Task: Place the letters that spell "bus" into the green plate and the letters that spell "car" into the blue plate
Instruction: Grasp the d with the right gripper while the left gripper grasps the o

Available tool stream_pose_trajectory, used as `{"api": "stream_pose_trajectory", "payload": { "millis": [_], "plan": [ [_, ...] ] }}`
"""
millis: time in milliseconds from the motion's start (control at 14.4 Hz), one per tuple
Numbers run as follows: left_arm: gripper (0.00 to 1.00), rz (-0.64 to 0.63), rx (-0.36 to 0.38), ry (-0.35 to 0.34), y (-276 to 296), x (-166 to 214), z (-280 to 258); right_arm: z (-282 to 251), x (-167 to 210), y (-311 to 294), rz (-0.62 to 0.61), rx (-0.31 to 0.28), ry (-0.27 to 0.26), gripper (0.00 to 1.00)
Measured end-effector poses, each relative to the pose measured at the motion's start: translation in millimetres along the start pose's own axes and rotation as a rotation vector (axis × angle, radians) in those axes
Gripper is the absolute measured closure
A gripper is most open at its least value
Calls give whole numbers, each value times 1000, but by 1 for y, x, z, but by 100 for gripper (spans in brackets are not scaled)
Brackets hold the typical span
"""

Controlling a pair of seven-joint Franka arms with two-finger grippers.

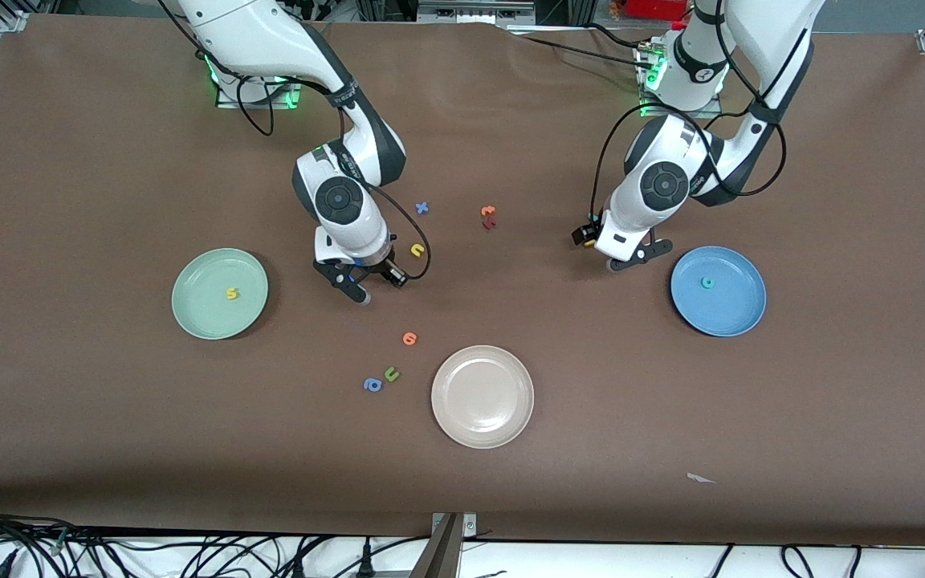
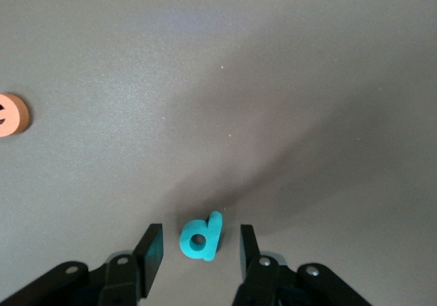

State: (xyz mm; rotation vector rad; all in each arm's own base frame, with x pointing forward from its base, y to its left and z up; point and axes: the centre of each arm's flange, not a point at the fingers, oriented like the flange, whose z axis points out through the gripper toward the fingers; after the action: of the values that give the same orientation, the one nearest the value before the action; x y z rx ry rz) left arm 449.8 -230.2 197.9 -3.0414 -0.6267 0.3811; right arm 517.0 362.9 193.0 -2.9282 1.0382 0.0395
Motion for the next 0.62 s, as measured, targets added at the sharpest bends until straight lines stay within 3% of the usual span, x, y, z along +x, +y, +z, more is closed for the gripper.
{"api": "stream_pose_trajectory", "payload": {
  "millis": [347, 485, 554, 624],
  "plan": [
    [9, -41, -30, 7, 6, 1, 18, 10, -4, -1, 0, 4, 3, 46],
    [22, -44, -37, 4, 7, 2, 25, 14, -8, -1, -5, 4, 3, 49],
    [22, -46, -39, 4, 7, 2, 26, 17, -10, -1, -7, 2, 3, 49],
    [29, -47, -39, 4, 7, 2, 27, 17, -11, -1, -9, 1, 3, 56]
  ]
}}
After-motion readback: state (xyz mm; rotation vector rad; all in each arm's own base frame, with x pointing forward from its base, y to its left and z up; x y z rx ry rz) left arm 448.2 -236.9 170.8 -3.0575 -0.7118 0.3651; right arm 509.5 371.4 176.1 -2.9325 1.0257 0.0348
